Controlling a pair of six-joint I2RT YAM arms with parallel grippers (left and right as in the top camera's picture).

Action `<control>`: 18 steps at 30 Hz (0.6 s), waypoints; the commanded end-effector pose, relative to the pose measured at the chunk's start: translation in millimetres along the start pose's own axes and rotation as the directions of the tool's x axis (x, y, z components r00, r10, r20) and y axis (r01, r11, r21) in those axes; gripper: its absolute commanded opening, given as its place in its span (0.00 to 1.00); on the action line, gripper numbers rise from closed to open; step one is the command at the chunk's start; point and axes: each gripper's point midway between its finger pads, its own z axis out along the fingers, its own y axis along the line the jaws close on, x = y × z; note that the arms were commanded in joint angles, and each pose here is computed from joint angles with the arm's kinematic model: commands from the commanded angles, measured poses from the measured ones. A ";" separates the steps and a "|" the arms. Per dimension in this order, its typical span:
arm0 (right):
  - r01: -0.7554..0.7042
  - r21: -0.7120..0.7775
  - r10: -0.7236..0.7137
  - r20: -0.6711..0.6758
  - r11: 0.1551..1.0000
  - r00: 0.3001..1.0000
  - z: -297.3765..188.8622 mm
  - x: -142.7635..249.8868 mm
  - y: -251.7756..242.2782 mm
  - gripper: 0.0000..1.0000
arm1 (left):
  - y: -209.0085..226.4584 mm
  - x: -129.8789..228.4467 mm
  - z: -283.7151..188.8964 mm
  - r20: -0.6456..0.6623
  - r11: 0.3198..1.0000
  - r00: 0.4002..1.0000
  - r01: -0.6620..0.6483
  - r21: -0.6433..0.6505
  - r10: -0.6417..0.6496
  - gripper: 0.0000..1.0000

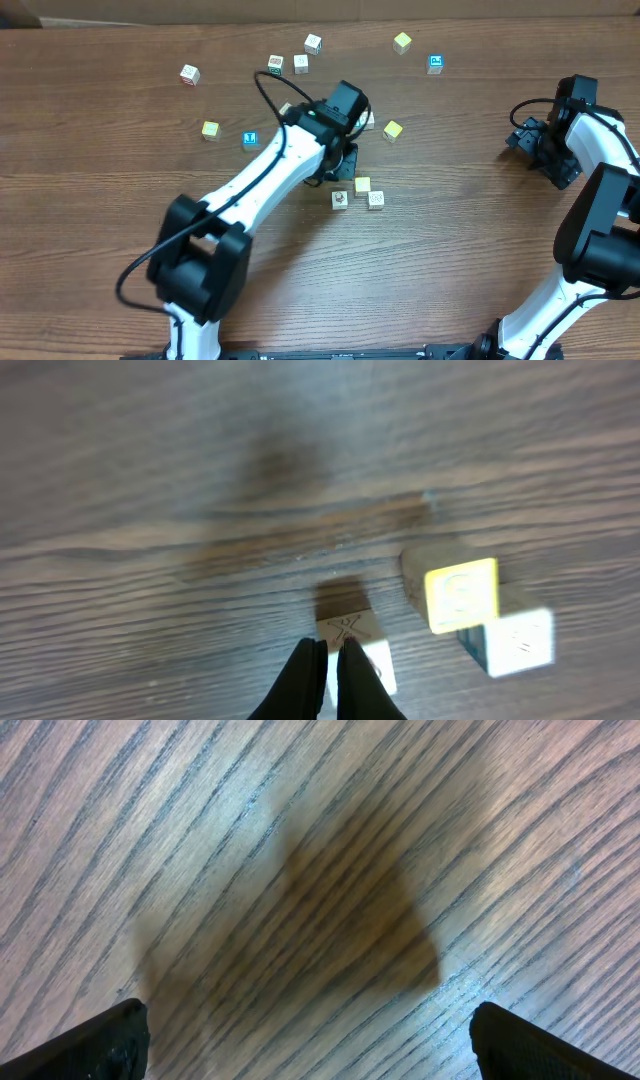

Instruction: Form a circle

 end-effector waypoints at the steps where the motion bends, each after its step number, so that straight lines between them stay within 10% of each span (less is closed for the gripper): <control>1: -0.005 -0.010 0.005 0.024 1.000 1.000 -9.4 -3.8 1.0 1.00 | -0.1 11.5 30.2 -0.068 1.000 0.997 0.019 -0.018 -0.020 0.04; 18: -0.005 -0.010 0.005 0.024 1.000 1.000 -9.4 -3.8 1.0 1.00 | -18.2 24.4 40.2 -0.119 0.999 0.993 0.000 0.036 0.004 0.04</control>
